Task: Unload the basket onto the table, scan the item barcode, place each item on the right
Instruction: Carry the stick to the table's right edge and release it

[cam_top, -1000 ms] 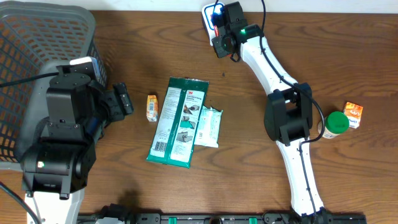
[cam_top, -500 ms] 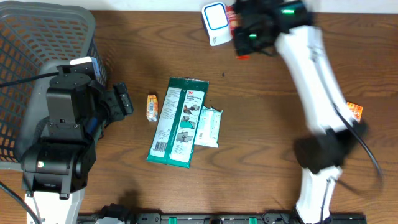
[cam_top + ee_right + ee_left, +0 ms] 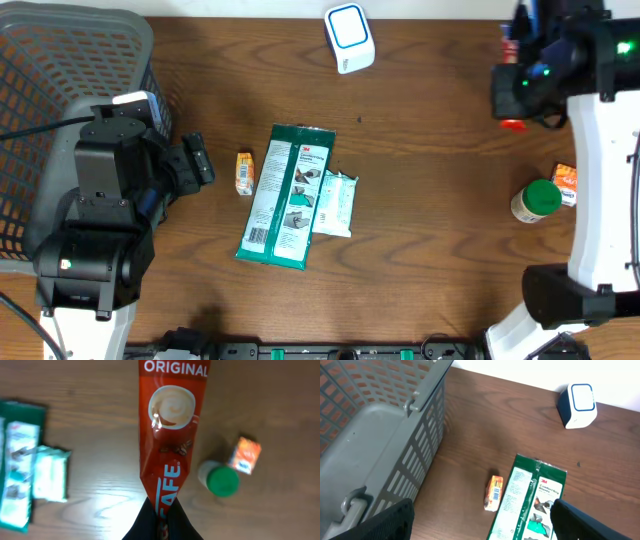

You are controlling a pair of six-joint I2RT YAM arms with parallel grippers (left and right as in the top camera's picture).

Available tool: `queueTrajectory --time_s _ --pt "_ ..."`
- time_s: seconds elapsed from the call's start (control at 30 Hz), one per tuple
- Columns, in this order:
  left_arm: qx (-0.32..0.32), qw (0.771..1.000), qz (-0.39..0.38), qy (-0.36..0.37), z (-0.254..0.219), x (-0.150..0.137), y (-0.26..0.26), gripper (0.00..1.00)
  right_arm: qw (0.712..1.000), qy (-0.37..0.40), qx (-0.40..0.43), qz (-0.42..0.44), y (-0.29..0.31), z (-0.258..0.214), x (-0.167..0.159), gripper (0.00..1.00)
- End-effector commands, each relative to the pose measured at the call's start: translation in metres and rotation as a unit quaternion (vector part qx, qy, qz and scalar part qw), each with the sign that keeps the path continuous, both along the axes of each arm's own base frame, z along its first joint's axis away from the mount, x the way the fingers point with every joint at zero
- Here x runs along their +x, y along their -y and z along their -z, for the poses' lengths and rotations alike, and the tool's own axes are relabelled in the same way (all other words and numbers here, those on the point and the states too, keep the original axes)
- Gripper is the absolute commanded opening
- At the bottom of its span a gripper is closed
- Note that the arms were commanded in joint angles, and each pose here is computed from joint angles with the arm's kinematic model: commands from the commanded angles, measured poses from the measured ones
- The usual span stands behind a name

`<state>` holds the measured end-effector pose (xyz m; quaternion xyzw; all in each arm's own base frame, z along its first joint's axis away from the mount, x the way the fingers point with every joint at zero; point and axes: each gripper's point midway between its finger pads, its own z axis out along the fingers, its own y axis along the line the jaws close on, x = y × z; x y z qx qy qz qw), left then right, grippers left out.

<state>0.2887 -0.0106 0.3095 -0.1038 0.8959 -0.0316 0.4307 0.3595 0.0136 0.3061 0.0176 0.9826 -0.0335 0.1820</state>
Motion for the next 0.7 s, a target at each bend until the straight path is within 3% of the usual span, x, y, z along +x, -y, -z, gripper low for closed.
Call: queueTrajectory --time_s 0.0,0.27,0.67 --pt "-0.001 1.000 -0.007 0.006 -0.004 0.000 -0.003 0.87 0.993 -0.042 -0.001 0.106 0.043 0.031 -0.003 0.01" --pt "-0.001 1.000 -0.007 0.006 -0.004 0.000 -0.003 0.87 0.977 -0.106 0.003 0.184 0.098 0.120 -0.006 0.01" --pt "-0.001 1.000 -0.007 0.006 -0.004 0.000 -0.003 0.87 0.964 -0.059 0.016 0.260 0.153 0.200 0.005 0.06"
